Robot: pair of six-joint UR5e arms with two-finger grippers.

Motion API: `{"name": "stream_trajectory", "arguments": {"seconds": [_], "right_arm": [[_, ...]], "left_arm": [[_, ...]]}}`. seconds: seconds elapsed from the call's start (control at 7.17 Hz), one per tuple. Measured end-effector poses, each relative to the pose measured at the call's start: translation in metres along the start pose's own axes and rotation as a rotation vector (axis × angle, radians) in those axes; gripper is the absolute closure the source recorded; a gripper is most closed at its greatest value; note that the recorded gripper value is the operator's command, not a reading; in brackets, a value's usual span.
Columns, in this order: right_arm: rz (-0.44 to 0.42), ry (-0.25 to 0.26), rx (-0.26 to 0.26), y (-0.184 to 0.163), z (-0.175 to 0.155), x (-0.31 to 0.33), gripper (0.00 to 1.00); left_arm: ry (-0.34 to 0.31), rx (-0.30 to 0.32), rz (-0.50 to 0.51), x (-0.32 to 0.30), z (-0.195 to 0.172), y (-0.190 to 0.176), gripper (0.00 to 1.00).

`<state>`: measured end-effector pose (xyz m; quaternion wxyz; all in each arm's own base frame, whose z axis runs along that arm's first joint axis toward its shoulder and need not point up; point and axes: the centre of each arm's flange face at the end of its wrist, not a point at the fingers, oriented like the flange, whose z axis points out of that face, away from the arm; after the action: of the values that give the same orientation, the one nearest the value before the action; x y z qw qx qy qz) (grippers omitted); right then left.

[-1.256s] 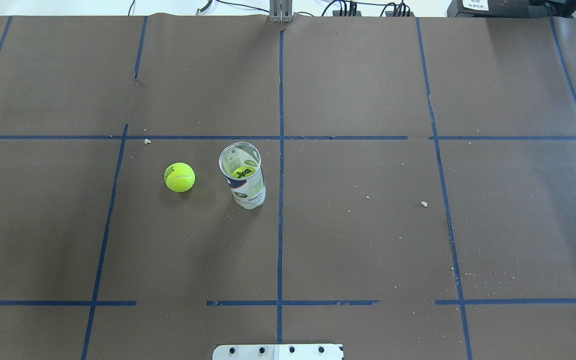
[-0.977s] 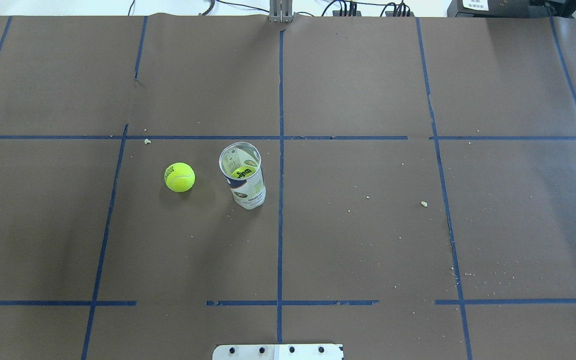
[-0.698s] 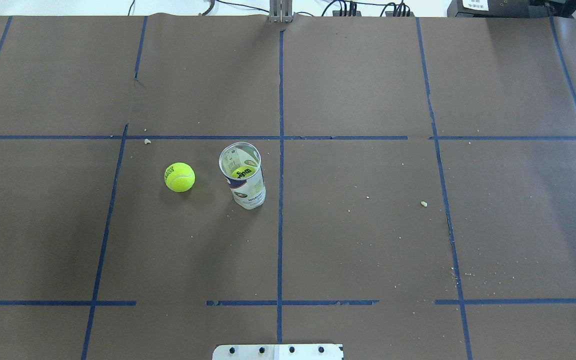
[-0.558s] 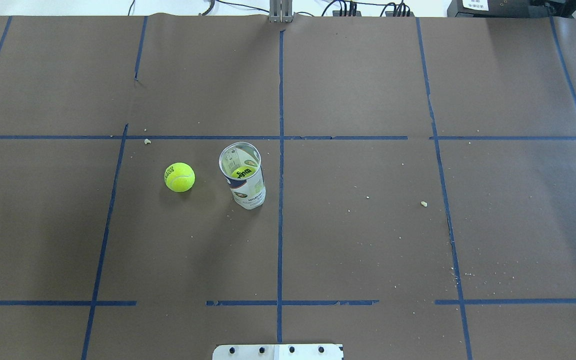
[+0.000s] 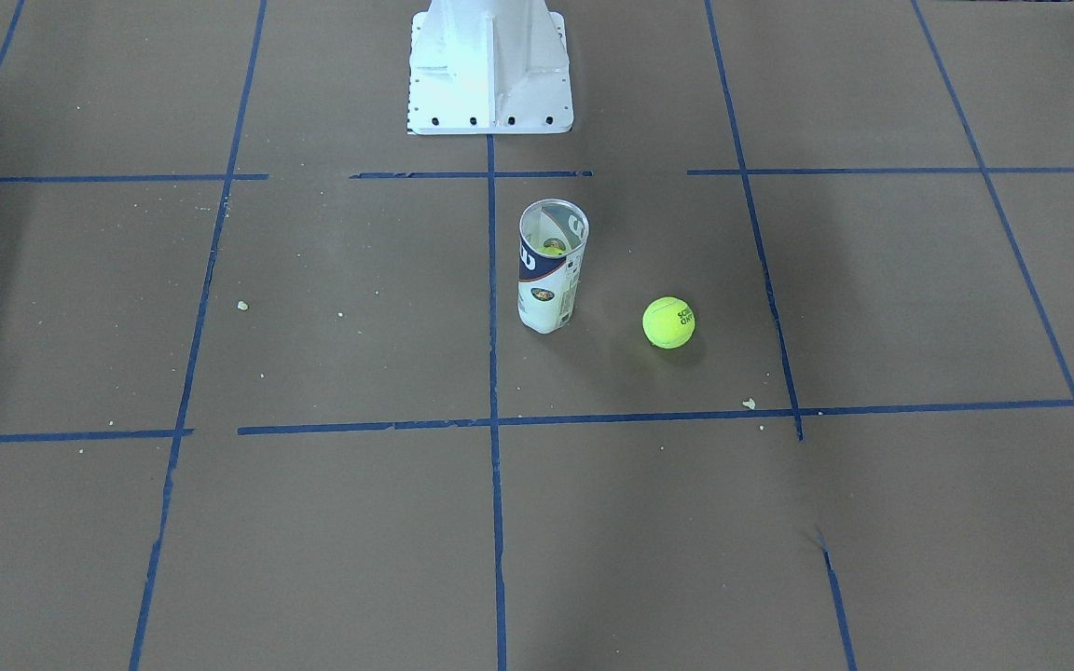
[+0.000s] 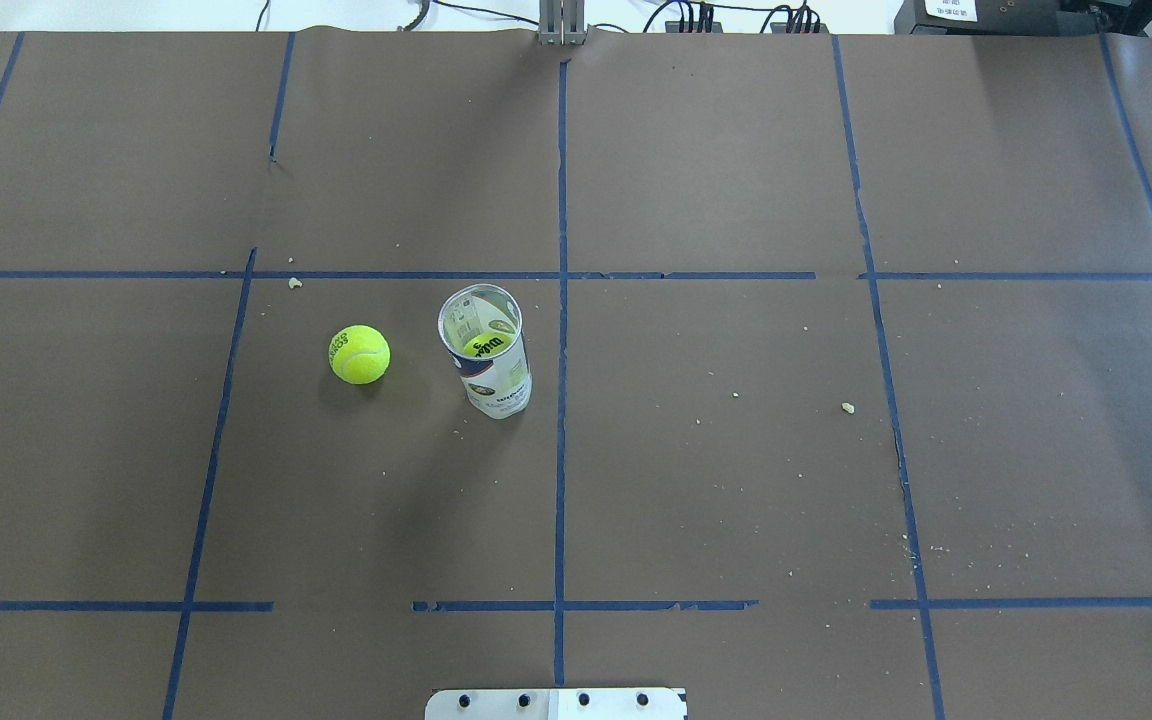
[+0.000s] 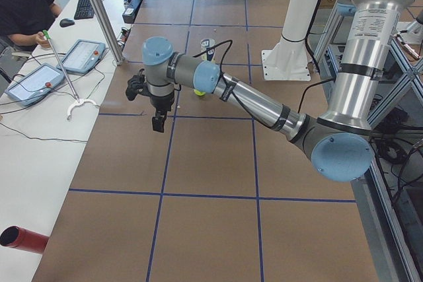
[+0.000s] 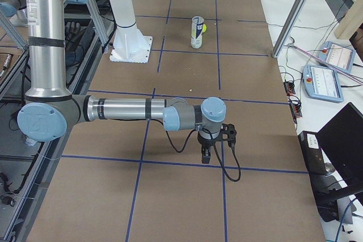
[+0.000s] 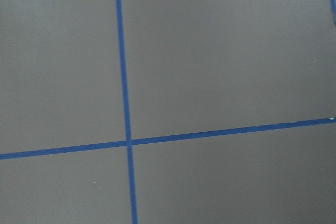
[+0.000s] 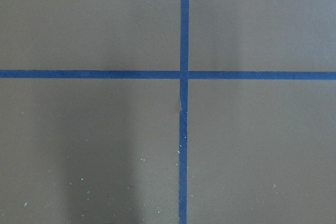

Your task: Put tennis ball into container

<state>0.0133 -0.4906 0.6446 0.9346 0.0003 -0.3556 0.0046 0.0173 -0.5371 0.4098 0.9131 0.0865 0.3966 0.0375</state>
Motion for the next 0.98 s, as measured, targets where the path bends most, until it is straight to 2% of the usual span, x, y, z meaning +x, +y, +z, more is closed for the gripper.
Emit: {"name": "stream_trajectory", "arguments": {"seconds": [0.28,0.56,0.7,0.98], "right_arm": [[0.000,0.000,0.000,0.000,0.000,0.000,0.00],[0.000,0.000,0.000,0.000,0.000,0.000,0.00],[0.000,0.000,0.000,0.000,0.000,0.000,0.00],[0.000,0.000,0.000,0.000,0.000,0.000,0.00]], "left_arm": [[0.031,-0.033,-0.034,0.104,0.026,-0.004,0.00],[0.005,-0.067,-0.047,0.205,0.072,-0.010,0.00],[0.004,-0.082,-0.071,0.241,0.096,-0.006,0.00],[0.027,-0.078,-0.135,0.277,0.151,-0.007,0.00]]}}
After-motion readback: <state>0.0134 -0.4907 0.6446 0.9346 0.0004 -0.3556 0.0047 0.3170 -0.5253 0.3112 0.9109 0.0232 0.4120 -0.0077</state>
